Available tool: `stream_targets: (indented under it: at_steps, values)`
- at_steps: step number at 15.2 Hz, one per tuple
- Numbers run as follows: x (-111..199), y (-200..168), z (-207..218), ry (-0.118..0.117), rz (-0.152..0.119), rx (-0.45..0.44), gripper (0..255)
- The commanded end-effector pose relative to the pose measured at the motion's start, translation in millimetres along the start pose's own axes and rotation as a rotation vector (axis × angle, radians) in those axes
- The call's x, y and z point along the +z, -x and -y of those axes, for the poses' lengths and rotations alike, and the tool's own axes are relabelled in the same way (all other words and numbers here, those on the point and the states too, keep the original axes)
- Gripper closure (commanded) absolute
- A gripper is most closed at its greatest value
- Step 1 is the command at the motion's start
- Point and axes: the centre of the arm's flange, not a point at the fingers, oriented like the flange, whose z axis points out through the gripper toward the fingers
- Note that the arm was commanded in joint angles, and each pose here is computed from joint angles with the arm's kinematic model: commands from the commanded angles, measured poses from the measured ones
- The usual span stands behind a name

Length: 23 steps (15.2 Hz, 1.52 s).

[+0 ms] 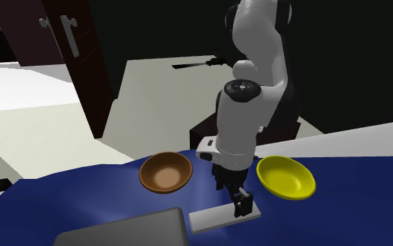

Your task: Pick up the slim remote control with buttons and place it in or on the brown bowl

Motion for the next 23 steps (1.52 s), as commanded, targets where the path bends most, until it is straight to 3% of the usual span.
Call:
stream_targets:
  at_steps: [1, 8, 15, 16, 23]
  values:
    - [16, -5, 7, 0.004, 0.002, 0.01, 0]
    - [51, -5, 6, 0.004, 0.002, 0.01, 0]
    - [51, -5, 6, 0.004, 0.002, 0.01, 0]
    - [51, -5, 6, 0.004, 0.002, 0.01, 255]
    - [51, -5, 6, 0.004, 0.002, 0.01, 255]
